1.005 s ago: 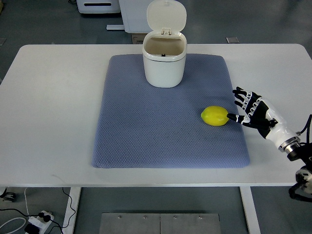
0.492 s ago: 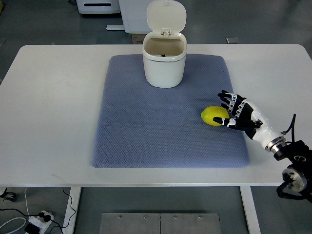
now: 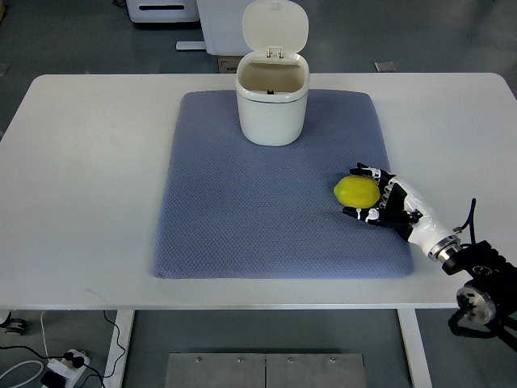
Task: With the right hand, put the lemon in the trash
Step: 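Close the right hand's fingers around the yellow lemon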
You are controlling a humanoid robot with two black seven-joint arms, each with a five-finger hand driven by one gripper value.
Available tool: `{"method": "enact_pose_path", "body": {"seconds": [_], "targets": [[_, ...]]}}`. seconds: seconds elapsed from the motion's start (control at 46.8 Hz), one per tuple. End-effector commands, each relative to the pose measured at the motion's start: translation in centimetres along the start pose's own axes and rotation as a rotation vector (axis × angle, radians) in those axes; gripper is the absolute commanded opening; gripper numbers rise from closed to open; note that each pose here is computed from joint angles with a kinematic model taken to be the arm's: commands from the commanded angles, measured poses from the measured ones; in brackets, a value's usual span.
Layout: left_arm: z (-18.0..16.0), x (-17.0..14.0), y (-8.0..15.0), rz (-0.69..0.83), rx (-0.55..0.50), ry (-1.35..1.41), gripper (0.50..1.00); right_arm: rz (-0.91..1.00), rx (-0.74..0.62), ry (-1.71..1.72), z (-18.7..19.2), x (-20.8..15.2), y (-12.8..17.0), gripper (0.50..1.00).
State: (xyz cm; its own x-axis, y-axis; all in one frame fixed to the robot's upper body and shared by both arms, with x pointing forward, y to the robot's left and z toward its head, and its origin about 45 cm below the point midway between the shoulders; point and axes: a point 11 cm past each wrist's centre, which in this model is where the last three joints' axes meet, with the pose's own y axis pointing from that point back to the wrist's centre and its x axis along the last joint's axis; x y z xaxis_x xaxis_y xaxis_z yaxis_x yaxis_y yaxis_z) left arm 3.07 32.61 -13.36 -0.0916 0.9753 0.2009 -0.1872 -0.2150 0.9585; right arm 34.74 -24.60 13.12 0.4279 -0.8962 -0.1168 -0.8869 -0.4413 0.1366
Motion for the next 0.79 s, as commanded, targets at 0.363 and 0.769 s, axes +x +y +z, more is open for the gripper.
{"method": "enact_pose_path", "body": {"seconds": [0.363, 0.769], "targets": [[0.0, 0.0, 0.0, 0.000, 0.000, 0.000, 1.000, 0.031, -0.017, 0.026, -0.6, 0.3, -1.5, 0.937], [0.0, 0.0, 0.0, 0.000, 0.000, 0.000, 1.000, 0.029, -0.030, 0.037, -0.9, 0.5, -1.8, 0.941]]}}
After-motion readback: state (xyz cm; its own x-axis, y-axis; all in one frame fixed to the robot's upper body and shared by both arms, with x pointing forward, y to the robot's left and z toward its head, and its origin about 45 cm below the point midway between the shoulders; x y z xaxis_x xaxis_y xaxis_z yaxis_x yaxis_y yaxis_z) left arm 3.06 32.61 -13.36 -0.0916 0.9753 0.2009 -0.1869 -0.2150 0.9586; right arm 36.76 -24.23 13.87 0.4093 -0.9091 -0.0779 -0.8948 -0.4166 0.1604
